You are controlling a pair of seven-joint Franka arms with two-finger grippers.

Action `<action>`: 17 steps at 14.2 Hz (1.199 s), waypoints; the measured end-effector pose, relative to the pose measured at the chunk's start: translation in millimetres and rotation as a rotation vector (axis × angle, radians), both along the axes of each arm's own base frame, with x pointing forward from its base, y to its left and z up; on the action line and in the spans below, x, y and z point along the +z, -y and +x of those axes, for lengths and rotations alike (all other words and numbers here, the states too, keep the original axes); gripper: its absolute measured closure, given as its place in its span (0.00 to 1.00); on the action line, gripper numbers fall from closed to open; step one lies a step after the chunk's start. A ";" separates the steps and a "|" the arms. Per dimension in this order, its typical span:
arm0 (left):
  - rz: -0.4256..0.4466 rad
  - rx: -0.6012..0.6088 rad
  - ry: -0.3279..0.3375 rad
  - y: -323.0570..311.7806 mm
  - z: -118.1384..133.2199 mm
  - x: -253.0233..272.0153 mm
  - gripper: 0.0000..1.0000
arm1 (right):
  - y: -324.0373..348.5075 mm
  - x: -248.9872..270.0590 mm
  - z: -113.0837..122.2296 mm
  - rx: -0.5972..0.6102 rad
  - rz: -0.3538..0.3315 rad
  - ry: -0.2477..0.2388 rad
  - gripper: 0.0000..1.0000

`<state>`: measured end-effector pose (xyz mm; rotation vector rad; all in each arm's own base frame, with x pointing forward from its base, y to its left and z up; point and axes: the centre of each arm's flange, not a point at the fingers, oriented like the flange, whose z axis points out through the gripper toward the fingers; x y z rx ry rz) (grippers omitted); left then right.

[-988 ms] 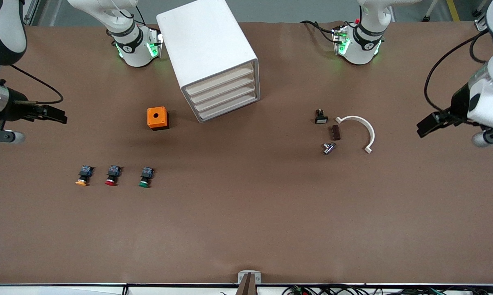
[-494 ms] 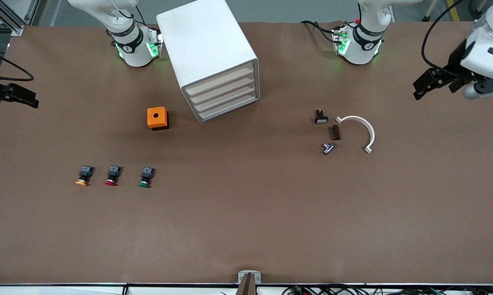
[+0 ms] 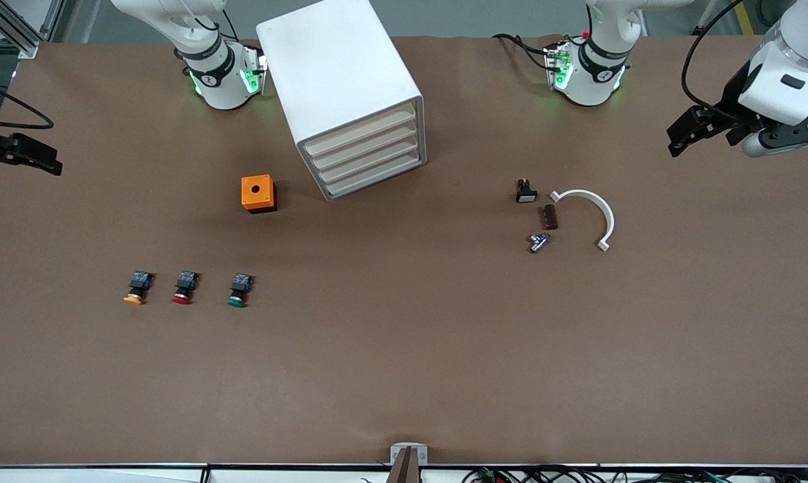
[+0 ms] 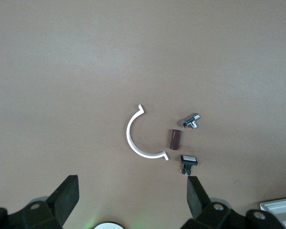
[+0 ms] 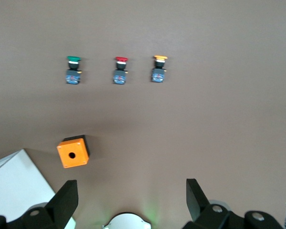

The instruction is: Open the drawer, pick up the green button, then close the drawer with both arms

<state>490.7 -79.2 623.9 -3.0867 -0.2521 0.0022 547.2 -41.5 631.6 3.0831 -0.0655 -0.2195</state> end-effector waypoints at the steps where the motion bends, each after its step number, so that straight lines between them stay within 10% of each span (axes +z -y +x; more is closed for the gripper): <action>1: 0.000 -0.012 -0.002 -0.4 -0.2 0.8 0.00 | 2.8 2.3 -1.3 -0.007 0.007 0.003 0.00; 17: -0.008 -0.095 -0.026 -29.0 12.5 10.5 0.00 | 10.3 26.6 -15.9 -0.029 0.063 0.054 0.00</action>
